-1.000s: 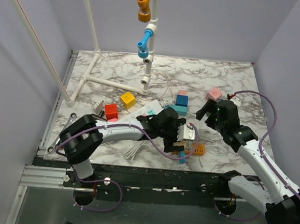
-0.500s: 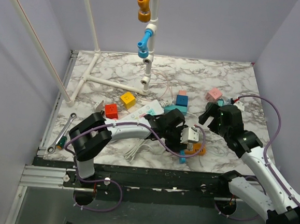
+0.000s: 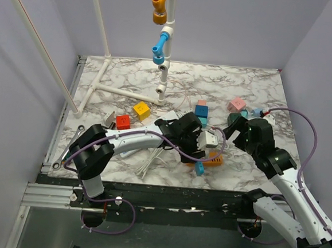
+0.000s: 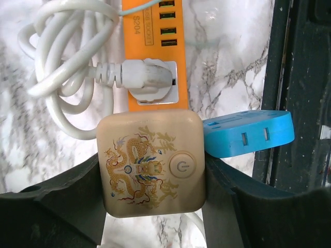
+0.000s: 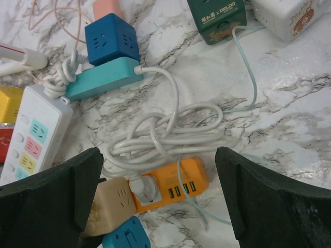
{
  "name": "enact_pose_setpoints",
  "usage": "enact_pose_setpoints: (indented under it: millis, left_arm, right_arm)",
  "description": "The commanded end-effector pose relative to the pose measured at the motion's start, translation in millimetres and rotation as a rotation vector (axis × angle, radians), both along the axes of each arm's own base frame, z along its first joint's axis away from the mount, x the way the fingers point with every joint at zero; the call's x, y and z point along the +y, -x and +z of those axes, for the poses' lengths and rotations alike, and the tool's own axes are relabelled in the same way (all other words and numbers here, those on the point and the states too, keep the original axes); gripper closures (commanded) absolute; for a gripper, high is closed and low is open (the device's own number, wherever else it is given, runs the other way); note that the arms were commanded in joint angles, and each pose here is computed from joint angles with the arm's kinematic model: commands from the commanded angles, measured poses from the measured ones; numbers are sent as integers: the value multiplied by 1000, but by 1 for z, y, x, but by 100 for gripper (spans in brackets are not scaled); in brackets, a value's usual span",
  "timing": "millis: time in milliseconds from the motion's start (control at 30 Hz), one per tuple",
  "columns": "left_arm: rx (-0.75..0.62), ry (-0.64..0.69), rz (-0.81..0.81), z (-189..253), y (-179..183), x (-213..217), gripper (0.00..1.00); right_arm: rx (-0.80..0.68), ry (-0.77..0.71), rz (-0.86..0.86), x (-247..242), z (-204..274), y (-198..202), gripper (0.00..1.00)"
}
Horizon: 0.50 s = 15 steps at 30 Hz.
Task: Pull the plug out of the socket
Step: Remove the plug from the socket.
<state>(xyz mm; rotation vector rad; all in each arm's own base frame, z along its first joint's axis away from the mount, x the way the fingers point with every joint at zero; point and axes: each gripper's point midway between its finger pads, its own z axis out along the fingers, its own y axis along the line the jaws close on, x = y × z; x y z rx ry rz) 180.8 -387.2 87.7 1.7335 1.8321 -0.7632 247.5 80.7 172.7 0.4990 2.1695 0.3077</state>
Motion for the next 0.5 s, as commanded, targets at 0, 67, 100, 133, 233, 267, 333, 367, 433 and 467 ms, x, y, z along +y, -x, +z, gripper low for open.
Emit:
enact_pose_setpoints:
  millis: [0,67,100,133,233,267,333,367,433,467]
  left_arm:
    - [-23,137,119,71,-24,-2,72]
    - [-1,161,154,82,-30,0,72]
    - [13,170,171,87,-34,0,72]
    - [25,173,187,89,-37,2,73]
    - [45,201,208,101,-43,5,73]
    - [56,209,215,103,-44,6,73]
    - [79,224,230,110,-46,8,73]
    - [90,229,237,113,-45,9,73]
    - [100,235,242,114,-45,12,72]
    - [108,239,249,115,-46,13,73]
  right_arm:
    - [-8,-65,0,3,19,10,0]
    - [0,-118,14,10,20,17,0]
    - [12,-148,19,14,18,20,0]
    - [23,-175,25,17,15,24,0]
    - [62,-259,24,26,4,35,0]
    - [74,-286,23,28,-1,39,0]
    - [98,-369,30,38,-8,46,0]
    - [104,-415,28,43,-10,48,0]
    - [115,-493,46,53,-12,52,0]
    - [113,-517,49,56,-12,53,0]
